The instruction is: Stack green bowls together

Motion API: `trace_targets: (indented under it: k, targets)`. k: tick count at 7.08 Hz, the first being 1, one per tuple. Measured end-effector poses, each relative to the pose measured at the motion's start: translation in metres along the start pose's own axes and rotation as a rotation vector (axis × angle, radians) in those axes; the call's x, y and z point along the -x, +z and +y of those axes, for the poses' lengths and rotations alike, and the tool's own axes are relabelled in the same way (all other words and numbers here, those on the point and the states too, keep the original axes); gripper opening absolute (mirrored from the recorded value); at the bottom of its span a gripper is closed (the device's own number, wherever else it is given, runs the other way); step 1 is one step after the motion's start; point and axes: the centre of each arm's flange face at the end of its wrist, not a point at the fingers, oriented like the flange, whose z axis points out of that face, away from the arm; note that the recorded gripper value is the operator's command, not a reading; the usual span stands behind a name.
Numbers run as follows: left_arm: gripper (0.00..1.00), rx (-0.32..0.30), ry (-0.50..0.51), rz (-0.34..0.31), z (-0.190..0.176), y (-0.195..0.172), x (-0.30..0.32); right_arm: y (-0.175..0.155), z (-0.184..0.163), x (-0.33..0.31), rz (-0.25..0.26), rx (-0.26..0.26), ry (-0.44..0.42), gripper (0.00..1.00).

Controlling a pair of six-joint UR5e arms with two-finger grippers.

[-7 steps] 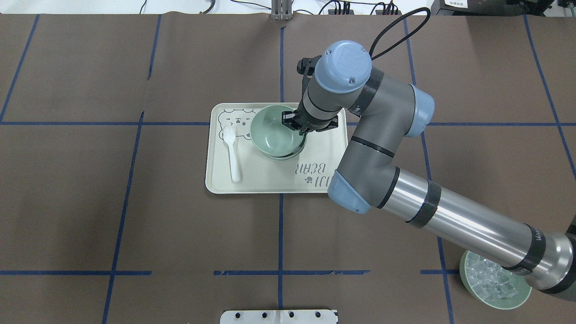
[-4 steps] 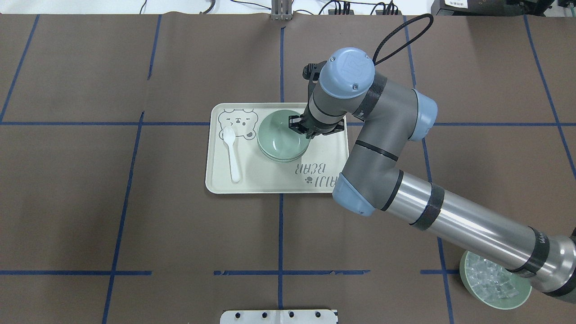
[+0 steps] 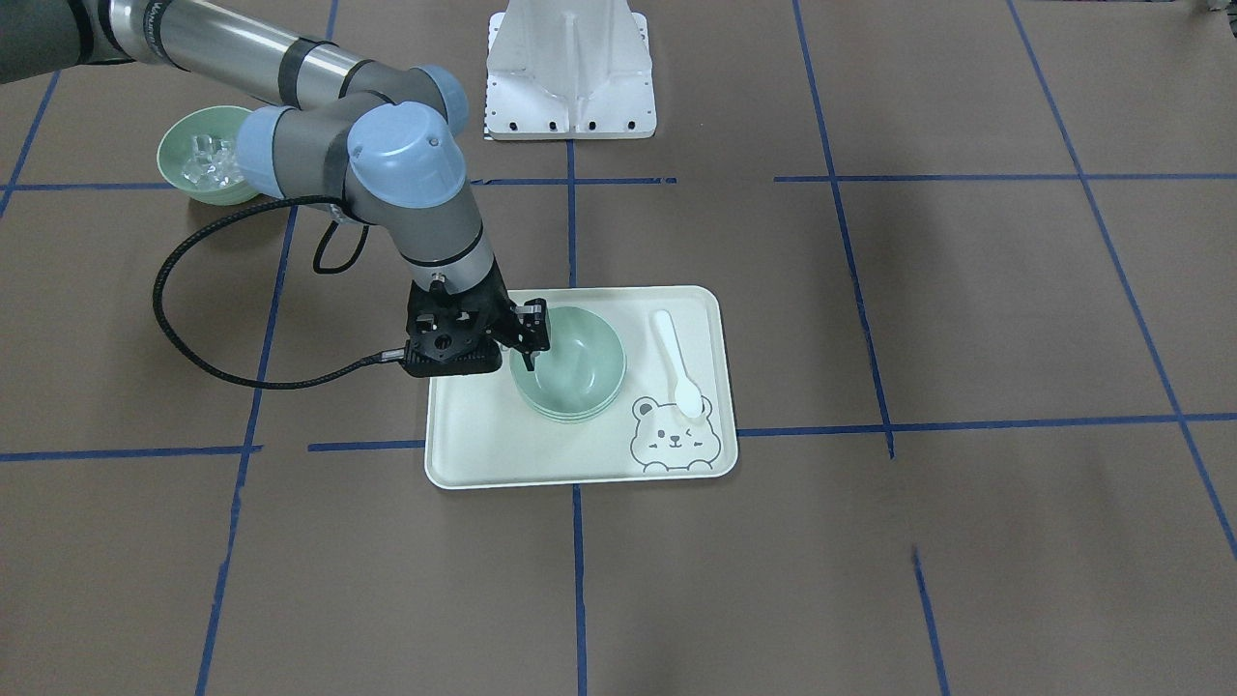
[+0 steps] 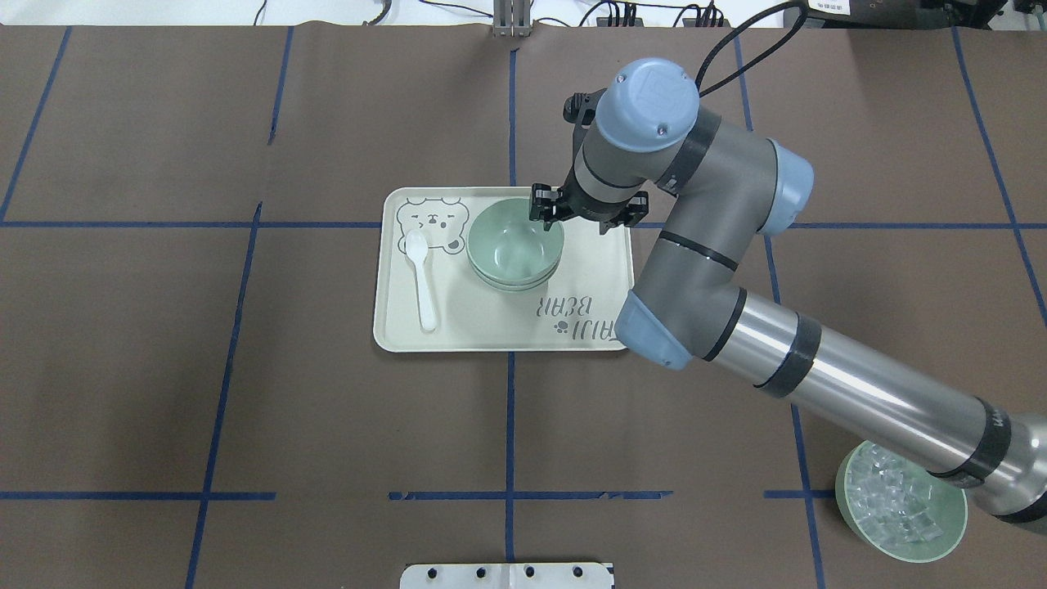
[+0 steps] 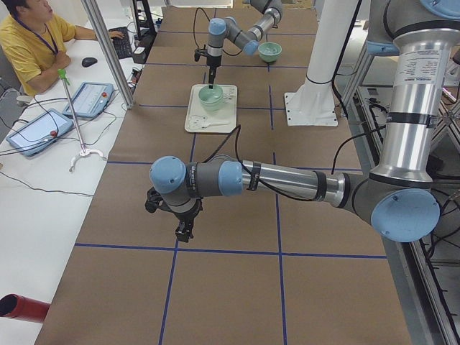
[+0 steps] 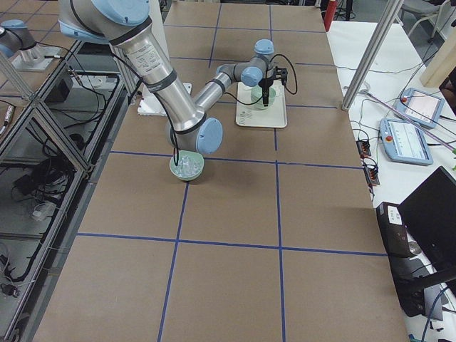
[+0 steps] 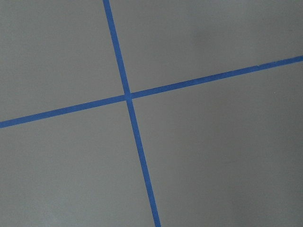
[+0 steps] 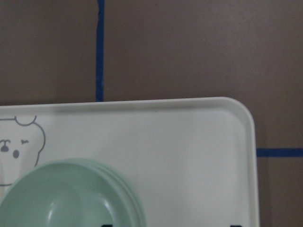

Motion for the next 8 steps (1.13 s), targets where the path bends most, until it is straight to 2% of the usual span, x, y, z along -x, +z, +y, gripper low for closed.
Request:
trace_targets:
  k: [1, 2, 3, 4, 5, 6, 7, 8]
  targets:
    - [1.00, 0.002, 0.000, -0.005, 0.000, 0.000, 0.001, -0.027, -0.030, -0.040, 0.019, 0.017, -0.047, 1.00]
    - [1.00, 0.002, 0.003, -0.009, 0.000, 0.000, 0.001, -0.056, -0.055, -0.107, 0.042, 0.032, -0.126, 1.00]
    - [1.00, 0.002, 0.005, -0.012, -0.001, -0.001, 0.000, -0.082, -0.068, -0.194, 0.058, 0.048, -0.208, 1.00]
    - [1.00, 0.001, 0.006, -0.013, -0.001, -0.001, 0.000, -0.105, -0.065, -0.292, 0.065, 0.069, -0.276, 1.00]
    - [1.00, 0.001, 0.007, -0.014, -0.001, -0.002, -0.001, -0.125, -0.047, -0.391, 0.077, 0.088, -0.317, 1.00]
    - [1.00, 0.000, 0.007, -0.013, 0.000, -0.002, -0.001, -0.141, -0.016, -0.489, 0.100, 0.109, -0.309, 1.00]
    - [1.00, 0.000, 0.007, -0.013, 0.000, -0.002, -0.001, -0.155, 0.017, -0.561, 0.117, 0.122, -0.262, 1.00]
    - [1.00, 0.000, 0.006, -0.013, 0.000, -0.002, -0.001, -0.165, 0.042, -0.605, 0.121, 0.126, -0.209, 1.00]
